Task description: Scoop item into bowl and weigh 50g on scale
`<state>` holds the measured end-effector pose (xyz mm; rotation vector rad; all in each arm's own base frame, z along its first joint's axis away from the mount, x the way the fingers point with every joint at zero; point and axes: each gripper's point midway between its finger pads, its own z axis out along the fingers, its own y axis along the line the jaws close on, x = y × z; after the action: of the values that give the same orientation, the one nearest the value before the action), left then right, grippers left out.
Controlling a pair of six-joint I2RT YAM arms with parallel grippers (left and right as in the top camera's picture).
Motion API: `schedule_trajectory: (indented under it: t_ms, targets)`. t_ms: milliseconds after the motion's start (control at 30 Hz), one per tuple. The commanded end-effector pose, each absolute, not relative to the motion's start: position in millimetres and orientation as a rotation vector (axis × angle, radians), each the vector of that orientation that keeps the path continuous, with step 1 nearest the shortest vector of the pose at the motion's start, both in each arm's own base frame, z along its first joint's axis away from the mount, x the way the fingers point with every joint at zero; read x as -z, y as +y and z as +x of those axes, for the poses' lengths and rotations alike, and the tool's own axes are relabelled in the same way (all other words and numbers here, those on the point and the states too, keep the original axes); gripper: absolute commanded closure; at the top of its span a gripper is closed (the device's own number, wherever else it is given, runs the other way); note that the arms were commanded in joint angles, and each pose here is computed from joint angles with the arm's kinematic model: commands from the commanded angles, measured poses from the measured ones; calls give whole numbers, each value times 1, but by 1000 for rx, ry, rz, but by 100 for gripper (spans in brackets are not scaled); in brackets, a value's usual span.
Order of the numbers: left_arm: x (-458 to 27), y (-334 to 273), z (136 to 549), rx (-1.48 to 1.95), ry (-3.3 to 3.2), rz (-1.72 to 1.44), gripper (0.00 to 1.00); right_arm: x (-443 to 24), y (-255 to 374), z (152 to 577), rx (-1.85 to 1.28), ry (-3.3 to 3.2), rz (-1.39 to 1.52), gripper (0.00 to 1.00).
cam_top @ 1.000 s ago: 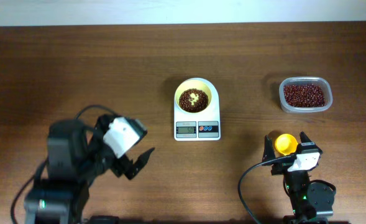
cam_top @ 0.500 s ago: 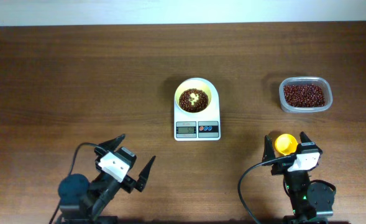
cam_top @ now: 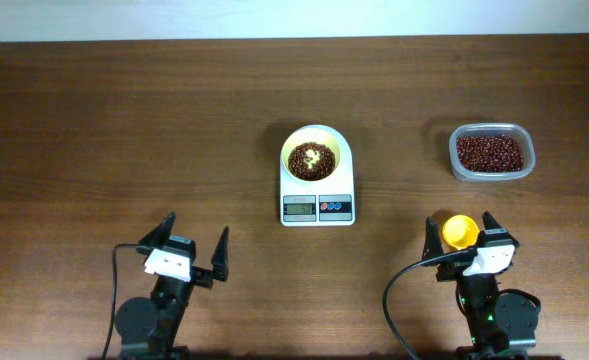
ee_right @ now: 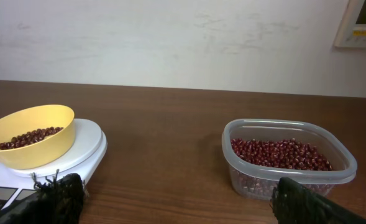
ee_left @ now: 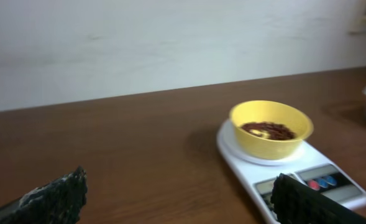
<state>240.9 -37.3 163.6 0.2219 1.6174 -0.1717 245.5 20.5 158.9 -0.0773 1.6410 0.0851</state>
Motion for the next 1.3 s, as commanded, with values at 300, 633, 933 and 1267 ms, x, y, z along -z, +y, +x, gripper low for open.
schedule_trajectory:
  t_ms: [300,633,933,1267]
  targets:
    - [-160,-23,244,180,1642,59,1,-157,21,245,-95,1643,-71,1]
    - [-162,-23,244,168,1634,67,1,-157,21,245,-96,1643,-71,1]
    - [-162,-23,244,168,1634,67,1,-157,21,245,-96,1643,-71,1]
    - [-162,-22,244,168,1635,67,1,-157,21,245,-96,1643,-71,1]
